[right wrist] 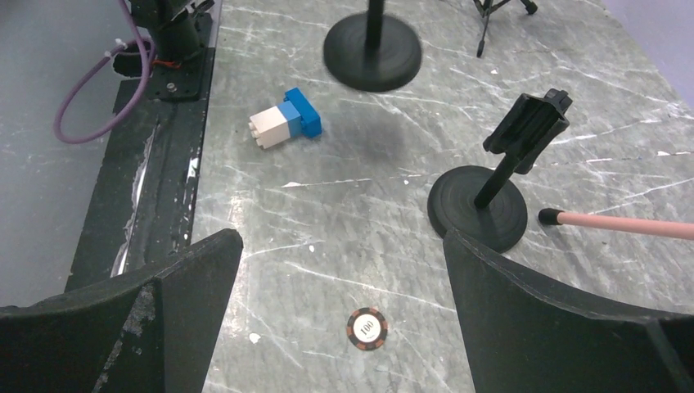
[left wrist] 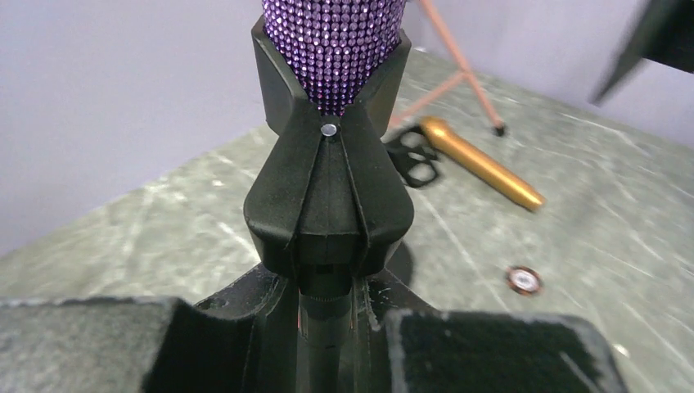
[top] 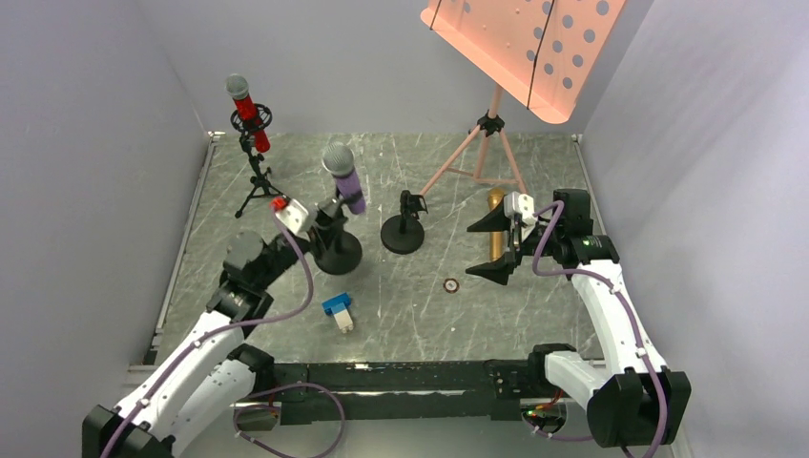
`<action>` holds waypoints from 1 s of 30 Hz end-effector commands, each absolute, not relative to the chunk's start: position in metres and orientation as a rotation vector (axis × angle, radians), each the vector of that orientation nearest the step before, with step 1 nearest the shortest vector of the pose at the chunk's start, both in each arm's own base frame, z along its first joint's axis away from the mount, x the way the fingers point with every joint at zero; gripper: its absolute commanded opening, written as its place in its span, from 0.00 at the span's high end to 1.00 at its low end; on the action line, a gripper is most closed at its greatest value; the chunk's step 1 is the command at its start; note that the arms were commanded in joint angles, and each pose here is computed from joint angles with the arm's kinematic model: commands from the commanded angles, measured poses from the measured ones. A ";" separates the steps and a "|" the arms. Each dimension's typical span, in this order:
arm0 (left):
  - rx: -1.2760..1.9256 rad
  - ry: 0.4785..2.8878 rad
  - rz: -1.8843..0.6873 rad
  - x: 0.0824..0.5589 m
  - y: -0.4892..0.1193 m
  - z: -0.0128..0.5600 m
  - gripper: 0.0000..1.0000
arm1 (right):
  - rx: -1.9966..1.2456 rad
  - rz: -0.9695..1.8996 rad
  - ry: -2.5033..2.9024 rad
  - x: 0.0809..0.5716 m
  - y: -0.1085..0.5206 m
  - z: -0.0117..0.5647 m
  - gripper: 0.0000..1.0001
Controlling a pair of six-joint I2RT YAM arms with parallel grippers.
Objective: Attach the microphones to the stand
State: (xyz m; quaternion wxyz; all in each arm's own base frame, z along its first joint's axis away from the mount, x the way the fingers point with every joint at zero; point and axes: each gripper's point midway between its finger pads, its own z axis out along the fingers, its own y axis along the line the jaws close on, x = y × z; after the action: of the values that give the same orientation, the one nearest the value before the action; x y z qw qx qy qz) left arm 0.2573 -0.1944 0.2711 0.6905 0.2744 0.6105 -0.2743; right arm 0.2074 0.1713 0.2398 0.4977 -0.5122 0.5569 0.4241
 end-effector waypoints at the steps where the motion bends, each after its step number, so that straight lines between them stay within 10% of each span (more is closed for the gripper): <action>1: 0.525 1.250 -0.448 0.301 -0.155 0.334 1.00 | -1.260 1.005 1.270 0.205 0.172 0.253 0.00; 30: 0.285 1.196 -0.270 0.559 -0.118 0.294 1.00 | -1.260 1.015 1.336 0.216 0.168 0.240 0.00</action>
State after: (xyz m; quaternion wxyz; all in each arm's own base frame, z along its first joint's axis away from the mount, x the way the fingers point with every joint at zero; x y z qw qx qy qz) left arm 0.5491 -0.1192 0.2187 0.7329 0.1497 0.6523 -0.1220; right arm 0.2100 0.1680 0.2259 0.4784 -0.5024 0.5745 0.4343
